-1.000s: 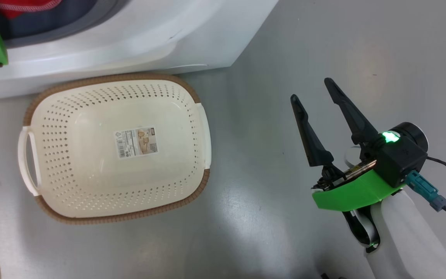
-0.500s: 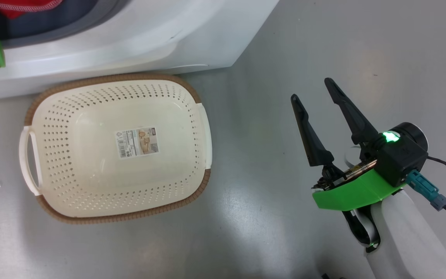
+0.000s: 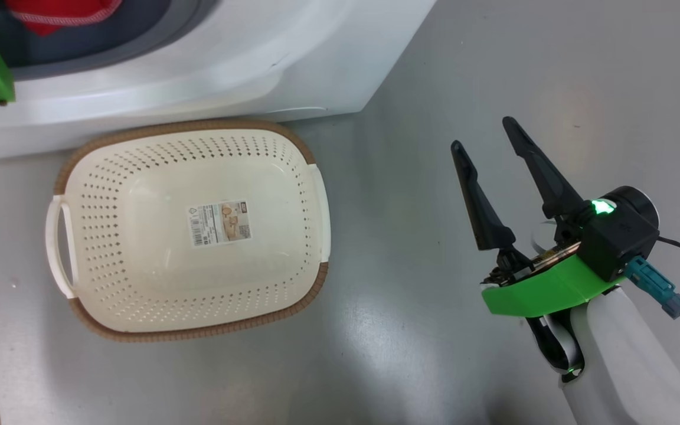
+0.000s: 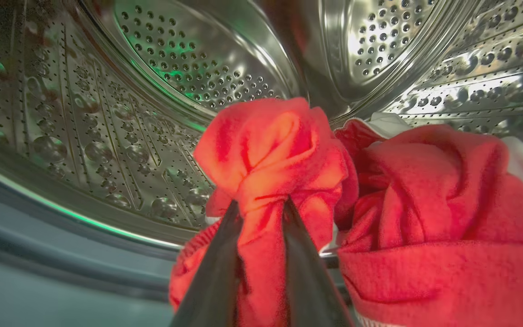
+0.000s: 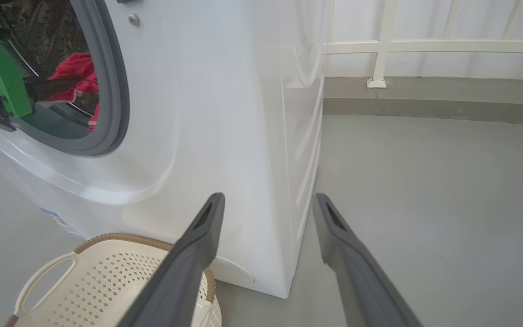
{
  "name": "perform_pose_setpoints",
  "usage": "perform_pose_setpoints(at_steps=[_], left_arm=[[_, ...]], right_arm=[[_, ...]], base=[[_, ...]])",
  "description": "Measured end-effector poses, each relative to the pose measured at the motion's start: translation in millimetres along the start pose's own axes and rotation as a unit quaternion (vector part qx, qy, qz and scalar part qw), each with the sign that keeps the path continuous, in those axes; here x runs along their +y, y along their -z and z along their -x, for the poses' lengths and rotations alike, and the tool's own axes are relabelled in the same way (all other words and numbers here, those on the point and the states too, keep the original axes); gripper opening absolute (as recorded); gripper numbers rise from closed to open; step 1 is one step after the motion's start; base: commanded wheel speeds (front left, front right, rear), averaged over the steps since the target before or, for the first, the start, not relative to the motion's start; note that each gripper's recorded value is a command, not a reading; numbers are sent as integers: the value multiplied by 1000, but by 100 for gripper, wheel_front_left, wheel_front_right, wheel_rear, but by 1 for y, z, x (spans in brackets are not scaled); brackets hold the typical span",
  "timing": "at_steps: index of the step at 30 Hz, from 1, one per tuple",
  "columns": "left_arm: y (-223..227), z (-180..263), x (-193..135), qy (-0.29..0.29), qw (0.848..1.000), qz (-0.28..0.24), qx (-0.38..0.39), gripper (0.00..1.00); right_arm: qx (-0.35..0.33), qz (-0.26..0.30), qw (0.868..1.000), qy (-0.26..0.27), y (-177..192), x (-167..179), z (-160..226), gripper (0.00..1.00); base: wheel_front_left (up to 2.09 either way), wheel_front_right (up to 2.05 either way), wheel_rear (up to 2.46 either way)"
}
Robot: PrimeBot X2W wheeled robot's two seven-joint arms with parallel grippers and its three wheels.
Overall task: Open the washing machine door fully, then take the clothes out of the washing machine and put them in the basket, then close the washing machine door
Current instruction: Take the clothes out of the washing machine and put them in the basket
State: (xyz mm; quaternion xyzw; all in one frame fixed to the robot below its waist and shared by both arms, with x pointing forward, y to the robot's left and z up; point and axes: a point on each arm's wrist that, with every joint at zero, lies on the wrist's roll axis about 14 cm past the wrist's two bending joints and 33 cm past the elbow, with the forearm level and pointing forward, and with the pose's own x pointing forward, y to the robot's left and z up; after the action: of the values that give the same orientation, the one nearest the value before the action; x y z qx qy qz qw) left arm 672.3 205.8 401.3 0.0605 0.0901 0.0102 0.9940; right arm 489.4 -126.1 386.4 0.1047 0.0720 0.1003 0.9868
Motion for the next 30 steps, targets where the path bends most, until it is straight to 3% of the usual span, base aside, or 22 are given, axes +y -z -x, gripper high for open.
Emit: perform_pose_setpoints(at_steps=[15, 30], left_arm=[[-57, 48, 8, -3, 993, 36, -115, 0], [-87, 123, 16, -11, 984, 56, -168, 0]], right_arm=[[-21, 4, 1000, -14, -20, 13, 1, 100], [-43, 8, 999, -25, -47, 29, 25, 100]], base=[[0, 0, 0], [0, 0, 0]])
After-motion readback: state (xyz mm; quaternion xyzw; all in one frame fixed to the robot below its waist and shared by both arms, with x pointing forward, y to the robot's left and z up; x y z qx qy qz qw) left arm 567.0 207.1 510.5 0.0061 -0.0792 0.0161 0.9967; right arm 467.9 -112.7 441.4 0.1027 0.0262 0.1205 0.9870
